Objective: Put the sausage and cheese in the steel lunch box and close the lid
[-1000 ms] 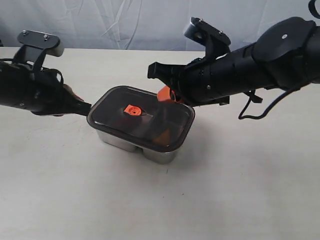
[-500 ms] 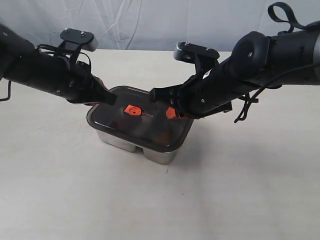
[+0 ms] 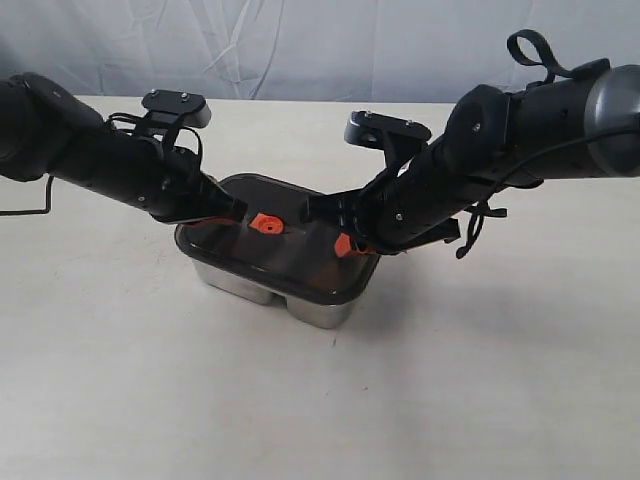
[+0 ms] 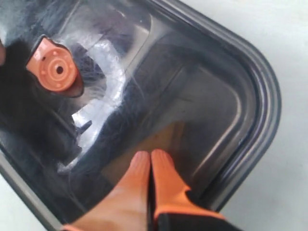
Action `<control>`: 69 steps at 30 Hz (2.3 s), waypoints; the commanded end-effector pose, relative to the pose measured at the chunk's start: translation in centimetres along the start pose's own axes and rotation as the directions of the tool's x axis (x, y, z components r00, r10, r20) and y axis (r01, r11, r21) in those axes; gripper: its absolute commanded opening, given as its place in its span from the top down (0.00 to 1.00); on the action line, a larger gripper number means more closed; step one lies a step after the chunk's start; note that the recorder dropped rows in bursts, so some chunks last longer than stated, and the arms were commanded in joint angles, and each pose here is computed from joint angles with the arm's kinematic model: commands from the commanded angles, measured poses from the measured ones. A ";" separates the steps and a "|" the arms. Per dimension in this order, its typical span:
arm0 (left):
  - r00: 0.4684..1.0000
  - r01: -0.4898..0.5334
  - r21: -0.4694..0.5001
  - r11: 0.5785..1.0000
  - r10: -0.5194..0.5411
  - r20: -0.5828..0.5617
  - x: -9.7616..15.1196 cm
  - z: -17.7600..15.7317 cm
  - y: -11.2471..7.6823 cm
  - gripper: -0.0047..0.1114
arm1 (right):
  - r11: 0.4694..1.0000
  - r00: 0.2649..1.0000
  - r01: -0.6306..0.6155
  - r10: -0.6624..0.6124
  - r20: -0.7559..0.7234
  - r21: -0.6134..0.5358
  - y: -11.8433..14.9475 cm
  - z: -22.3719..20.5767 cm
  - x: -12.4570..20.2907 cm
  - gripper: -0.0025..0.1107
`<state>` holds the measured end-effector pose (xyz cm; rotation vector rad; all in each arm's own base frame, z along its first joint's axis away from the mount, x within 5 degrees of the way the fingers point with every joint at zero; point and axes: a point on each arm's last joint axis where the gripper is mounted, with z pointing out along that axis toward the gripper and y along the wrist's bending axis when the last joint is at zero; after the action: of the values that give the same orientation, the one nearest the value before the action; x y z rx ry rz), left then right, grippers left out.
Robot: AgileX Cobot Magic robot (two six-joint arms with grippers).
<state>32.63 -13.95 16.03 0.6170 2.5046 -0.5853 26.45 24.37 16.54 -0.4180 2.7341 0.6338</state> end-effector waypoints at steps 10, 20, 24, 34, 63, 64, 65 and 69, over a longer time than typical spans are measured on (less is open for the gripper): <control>0.987 0.015 0.032 0.999 -0.009 -0.160 3.0 3.4 0.9 0.96 | 0.999 0.994 -0.032 0.036 -0.101 0.038 -1.1 2.3 1.1 0.99; 0.976 0.044 0.065 0.997 -0.029 -0.215 3.9 4.4 0.9 0.96 | 0.998 0.990 -0.043 0.048 -0.129 0.041 -1.2 2.6 1.4 0.99; 0.982 0.023 0.107 0.994 -0.002 -0.190 2.5 3.5 0.3 0.96 | 0.999 0.996 -0.038 0.040 -0.074 0.032 -0.9 1.9 0.8 0.99; 0.941 -0.210 -0.014 0.977 0.206 0.269 -3.5 -12.2 -5.2 0.96 | 0.966 0.907 0.256 -0.257 0.335 0.046 2.5 -12.9 -1.2 0.99; 0.563 -0.167 -0.442 0.881 0.453 0.691 6.2 -27.9 -9.4 0.96 | 0.965 0.925 -0.040 -0.063 0.374 0.260 -3.6 -21.1 9.6 0.99; 0.563 -0.167 -0.442 0.881 0.453 0.691 6.2 -27.9 -9.4 0.96 | 0.966 0.924 -0.039 -0.064 0.378 0.257 -3.6 -21.2 9.6 0.99; 0.563 -0.167 -0.442 0.881 0.453 0.691 6.2 -27.9 -9.4 0.96 | 0.966 0.922 -0.039 -0.063 0.381 0.254 -3.6 -21.2 9.5 0.99; 0.563 -0.167 -0.442 0.881 0.453 0.691 6.2 -27.9 -9.4 0.96 | 0.968 0.919 -0.037 -0.065 0.388 0.249 -3.5 -21.2 9.5 0.99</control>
<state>13.13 -5.48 37.35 0.5090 1.5380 -0.1948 14.29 9.56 29.92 -0.2204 2.3947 0.3024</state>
